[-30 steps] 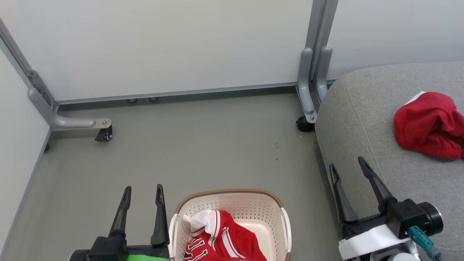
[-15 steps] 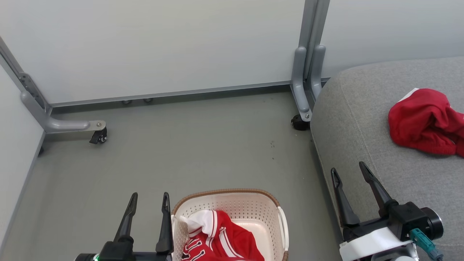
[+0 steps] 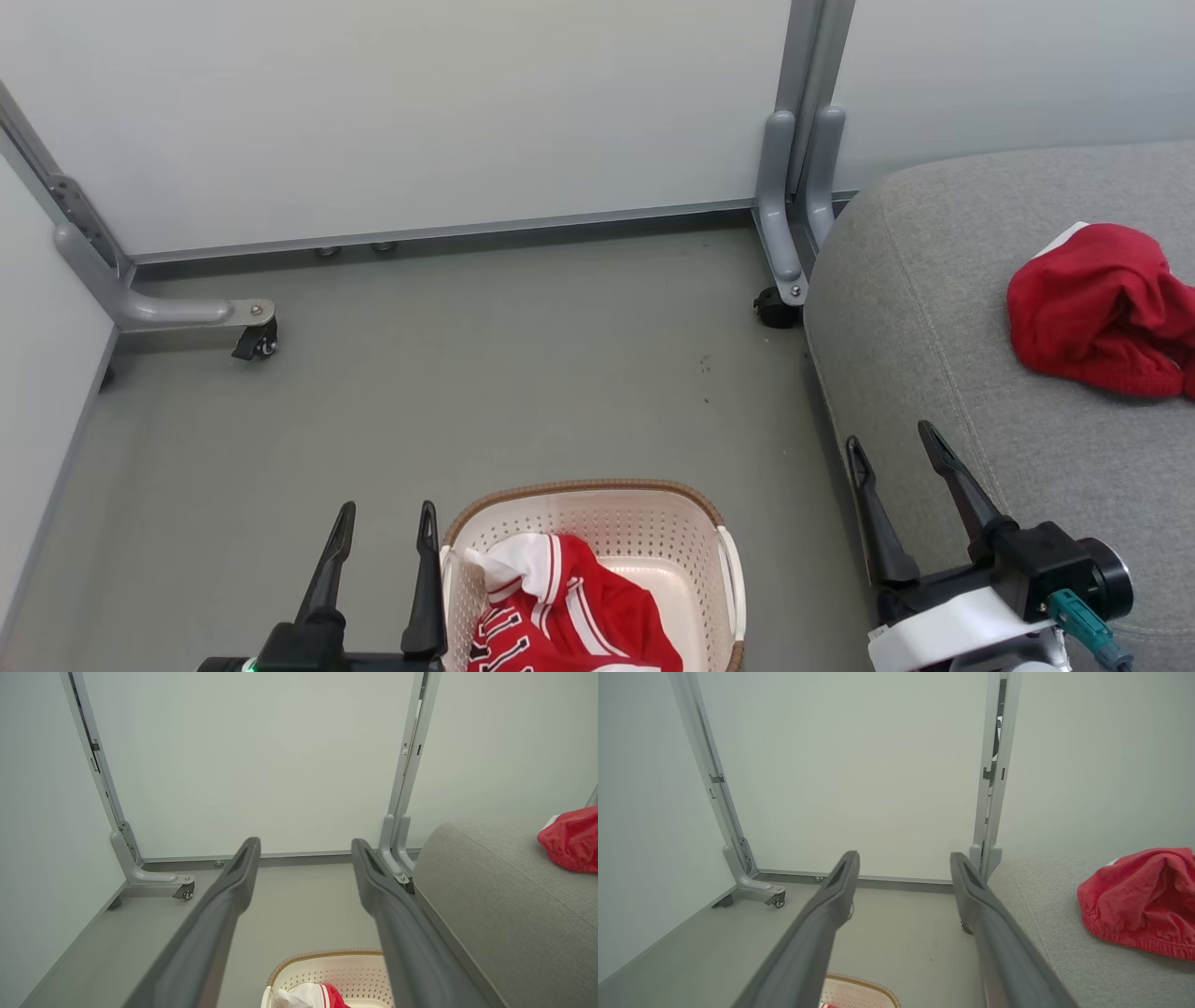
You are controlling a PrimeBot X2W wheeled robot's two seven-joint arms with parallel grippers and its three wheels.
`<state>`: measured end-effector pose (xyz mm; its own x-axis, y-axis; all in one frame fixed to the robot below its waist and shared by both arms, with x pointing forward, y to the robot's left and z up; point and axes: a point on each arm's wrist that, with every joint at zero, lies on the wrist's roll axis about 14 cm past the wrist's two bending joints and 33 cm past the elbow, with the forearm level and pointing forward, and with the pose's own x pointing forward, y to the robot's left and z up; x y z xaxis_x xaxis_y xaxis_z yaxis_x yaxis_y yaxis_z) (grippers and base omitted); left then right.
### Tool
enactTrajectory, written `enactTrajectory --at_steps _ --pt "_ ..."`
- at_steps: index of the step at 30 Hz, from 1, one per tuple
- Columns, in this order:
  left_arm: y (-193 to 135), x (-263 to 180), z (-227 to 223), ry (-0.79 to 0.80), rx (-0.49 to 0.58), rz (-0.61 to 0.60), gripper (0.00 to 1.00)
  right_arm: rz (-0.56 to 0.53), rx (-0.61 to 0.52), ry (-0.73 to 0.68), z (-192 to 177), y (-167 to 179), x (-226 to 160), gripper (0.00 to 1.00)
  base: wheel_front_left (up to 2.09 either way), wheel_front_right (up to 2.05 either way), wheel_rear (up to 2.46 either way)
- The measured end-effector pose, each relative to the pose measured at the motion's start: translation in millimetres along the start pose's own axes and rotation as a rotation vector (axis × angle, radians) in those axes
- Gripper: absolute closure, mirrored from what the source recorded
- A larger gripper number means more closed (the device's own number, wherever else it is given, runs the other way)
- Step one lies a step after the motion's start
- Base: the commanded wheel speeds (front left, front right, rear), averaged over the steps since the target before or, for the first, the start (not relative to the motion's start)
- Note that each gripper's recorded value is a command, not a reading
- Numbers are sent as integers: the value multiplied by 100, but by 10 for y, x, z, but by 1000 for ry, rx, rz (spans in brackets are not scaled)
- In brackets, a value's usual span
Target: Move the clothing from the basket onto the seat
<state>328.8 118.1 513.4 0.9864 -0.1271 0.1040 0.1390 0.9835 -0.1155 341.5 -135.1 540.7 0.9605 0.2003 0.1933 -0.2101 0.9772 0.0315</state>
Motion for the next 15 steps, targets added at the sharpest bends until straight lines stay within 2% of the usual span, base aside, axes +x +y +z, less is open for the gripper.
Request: enactTrajectory --at_steps 15 --pt "-42 14 -75 24 -12 -11 0 -8 21 21 -70 -40 2 0 0 0 0"
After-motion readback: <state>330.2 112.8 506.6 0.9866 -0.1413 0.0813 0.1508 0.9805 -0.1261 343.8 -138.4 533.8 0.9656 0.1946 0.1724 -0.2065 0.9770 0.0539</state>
